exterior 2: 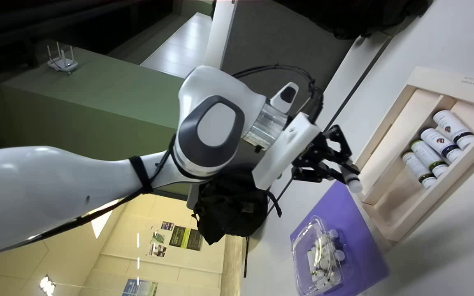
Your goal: Pick up one bottle from the tray and put it on the table
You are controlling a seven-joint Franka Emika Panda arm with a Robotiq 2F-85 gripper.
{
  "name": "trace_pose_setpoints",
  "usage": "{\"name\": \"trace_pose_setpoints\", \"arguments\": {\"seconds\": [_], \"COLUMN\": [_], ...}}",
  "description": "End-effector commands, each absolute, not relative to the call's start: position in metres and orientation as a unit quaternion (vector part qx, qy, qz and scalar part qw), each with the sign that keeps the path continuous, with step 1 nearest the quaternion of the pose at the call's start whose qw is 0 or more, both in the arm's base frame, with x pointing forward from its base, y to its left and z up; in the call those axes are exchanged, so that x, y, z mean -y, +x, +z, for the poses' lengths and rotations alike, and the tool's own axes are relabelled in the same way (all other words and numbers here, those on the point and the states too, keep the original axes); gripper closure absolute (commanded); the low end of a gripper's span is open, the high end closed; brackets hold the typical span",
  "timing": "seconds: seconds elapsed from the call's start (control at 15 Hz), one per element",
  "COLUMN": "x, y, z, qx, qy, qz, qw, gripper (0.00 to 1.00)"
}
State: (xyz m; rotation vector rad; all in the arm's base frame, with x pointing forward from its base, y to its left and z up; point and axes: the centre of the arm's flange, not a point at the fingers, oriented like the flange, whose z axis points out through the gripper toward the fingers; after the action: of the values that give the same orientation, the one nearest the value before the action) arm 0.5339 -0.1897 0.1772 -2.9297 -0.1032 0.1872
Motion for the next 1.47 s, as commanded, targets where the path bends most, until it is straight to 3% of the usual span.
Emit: {"name": "trace_pose_setpoints", "arguments": {"seconds": [0.0,0.47,1.2,1.27,1.4], "x": [0.159,0.079,0.072,0.072,0.071], "y": [0.56,0.577,0.57,0.571,0.572], "z": [0.205,0.164,0.107,0.107,0.11], "qx": [0.019,0.051,0.065,0.064,0.063], "qy": [-0.993,-0.991,-0.994,-0.994,-0.994], "qz": [0.034,0.056,0.026,0.022,0.017], "qw": [0.107,0.111,0.086,0.087,0.088], "gripper": [0.89,0.89,0.89,0.39,0.33]}}
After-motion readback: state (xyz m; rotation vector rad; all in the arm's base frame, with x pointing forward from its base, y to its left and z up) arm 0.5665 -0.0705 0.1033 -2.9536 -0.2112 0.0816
